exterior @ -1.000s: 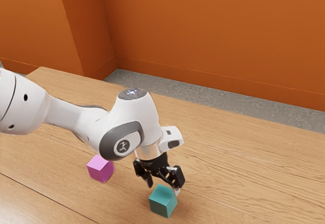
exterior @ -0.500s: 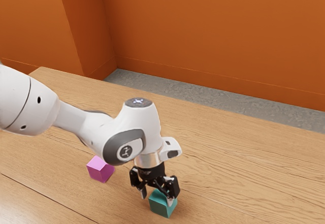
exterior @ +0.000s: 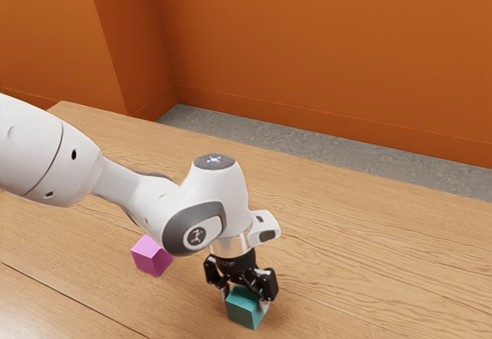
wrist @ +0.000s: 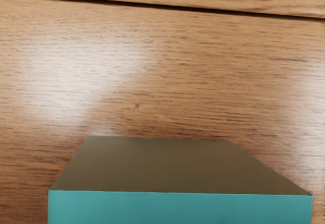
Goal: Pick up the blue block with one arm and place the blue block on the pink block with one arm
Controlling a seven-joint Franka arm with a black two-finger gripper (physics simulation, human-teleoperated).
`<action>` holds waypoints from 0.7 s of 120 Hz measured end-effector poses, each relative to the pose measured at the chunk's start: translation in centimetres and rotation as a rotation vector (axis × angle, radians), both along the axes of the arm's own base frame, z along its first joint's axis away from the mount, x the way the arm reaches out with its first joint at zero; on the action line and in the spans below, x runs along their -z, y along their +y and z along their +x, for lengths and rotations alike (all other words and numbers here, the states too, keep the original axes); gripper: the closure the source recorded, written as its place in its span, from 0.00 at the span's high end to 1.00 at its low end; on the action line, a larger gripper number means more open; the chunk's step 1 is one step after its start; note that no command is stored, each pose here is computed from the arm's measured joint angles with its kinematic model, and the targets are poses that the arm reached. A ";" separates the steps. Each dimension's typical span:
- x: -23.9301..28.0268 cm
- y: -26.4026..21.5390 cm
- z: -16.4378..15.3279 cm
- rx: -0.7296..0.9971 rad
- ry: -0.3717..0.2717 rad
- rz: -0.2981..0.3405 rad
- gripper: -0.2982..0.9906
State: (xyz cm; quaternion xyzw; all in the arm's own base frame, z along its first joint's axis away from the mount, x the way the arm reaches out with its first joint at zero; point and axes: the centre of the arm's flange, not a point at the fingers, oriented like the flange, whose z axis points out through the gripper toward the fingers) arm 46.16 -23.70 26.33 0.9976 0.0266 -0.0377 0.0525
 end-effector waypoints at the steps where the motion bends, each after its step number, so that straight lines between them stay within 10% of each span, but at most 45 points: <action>1: 0.0 0.0 0.0 0.001 -0.001 0.000 0.71; 84: -0.7 -0.2 0.3 0.069 -0.045 0.010 0.53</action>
